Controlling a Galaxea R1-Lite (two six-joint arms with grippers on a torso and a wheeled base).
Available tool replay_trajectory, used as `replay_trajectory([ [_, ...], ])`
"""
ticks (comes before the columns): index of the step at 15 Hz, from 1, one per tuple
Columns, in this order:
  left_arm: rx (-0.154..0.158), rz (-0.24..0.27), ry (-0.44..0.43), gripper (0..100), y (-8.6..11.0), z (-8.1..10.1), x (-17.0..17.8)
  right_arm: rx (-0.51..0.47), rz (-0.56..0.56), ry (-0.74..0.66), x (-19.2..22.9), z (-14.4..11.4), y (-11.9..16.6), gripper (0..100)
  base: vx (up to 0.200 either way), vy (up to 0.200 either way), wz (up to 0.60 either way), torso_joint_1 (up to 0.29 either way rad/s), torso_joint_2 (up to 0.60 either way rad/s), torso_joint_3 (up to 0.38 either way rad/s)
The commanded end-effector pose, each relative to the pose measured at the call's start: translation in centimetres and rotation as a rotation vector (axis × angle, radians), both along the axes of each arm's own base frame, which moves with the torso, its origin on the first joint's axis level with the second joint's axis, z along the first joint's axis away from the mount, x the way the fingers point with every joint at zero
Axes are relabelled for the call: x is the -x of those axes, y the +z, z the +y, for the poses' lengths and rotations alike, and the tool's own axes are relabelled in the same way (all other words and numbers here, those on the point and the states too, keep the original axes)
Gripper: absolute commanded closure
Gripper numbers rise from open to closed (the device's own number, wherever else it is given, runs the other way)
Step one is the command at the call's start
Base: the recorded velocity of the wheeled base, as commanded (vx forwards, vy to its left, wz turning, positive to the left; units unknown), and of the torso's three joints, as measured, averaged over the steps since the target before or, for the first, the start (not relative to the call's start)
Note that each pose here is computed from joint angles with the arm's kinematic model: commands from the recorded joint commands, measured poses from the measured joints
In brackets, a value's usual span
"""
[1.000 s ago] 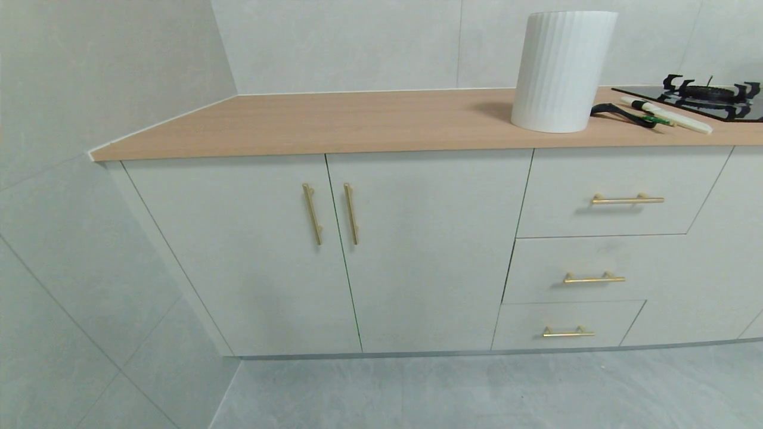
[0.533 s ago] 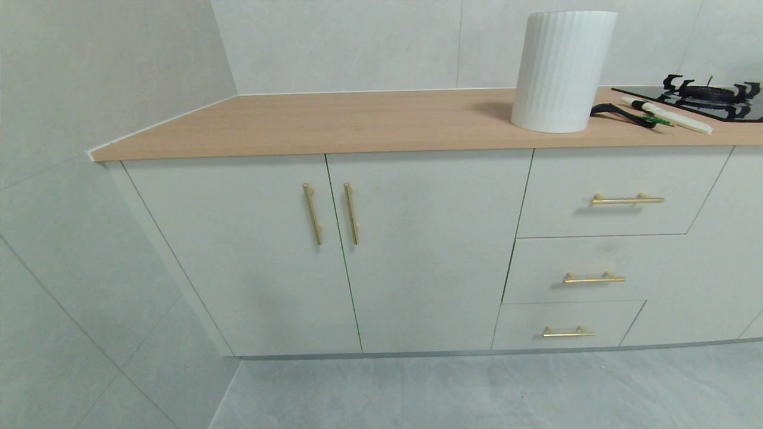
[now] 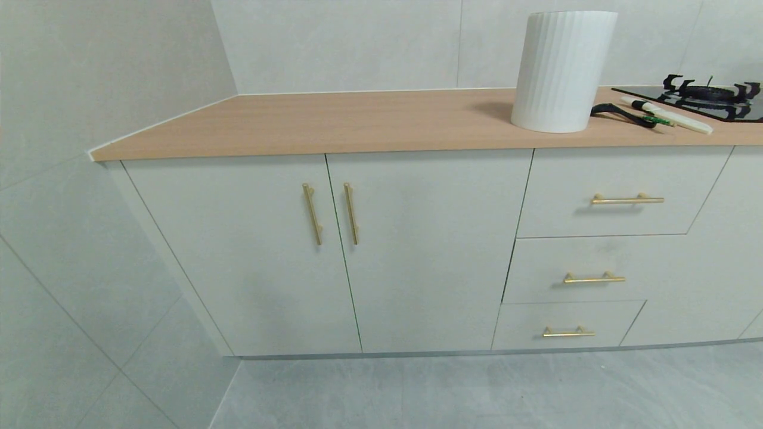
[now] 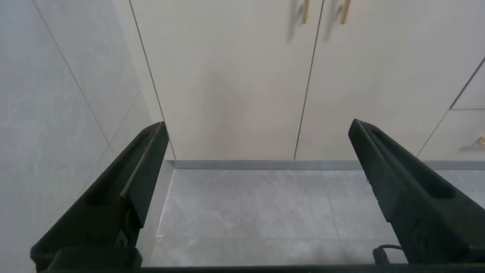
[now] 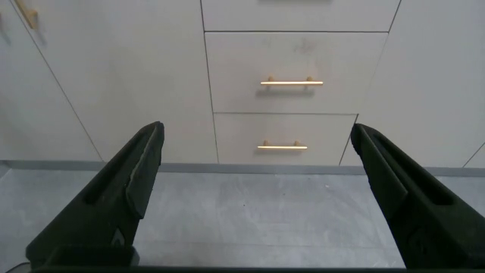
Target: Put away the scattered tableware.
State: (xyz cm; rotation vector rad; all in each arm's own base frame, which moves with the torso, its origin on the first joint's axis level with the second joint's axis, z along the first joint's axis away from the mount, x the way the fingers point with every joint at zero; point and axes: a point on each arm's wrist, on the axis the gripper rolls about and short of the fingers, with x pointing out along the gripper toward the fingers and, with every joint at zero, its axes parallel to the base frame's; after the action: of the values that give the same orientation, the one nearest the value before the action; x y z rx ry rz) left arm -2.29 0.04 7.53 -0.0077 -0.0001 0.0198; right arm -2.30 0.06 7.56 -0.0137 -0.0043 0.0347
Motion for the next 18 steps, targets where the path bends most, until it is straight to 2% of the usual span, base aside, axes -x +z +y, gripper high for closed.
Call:
replay_trajectory([
  [1, 0.002, 0.002, 0.0, 0, 0.0, 0.0, -0.01, 0.0, 0.003, 0.001, -0.02, 0.0, 0.0, 0, 0.0, 0.0, 0.0, 0.0, 0.0, 0.0],
  [6, 0.002, 0.002, 0.0, 0, 0.0, 0.0, -0.01, 0.0, 0.003, 0.001, -0.02, 0.0, 0.0, 0, 0.0, 0.0, 0.0, 0.0, 0.0, 0.0],
  [18, 0.002, 0.002, 0.002, 0, 0.0, 0.0, -0.01, -0.001, 0.003, 0.001, -0.02, 0.0, 0.0, 0, 0.0, -0.2, 0.0, 0.002, 0.0, 0.002],
])
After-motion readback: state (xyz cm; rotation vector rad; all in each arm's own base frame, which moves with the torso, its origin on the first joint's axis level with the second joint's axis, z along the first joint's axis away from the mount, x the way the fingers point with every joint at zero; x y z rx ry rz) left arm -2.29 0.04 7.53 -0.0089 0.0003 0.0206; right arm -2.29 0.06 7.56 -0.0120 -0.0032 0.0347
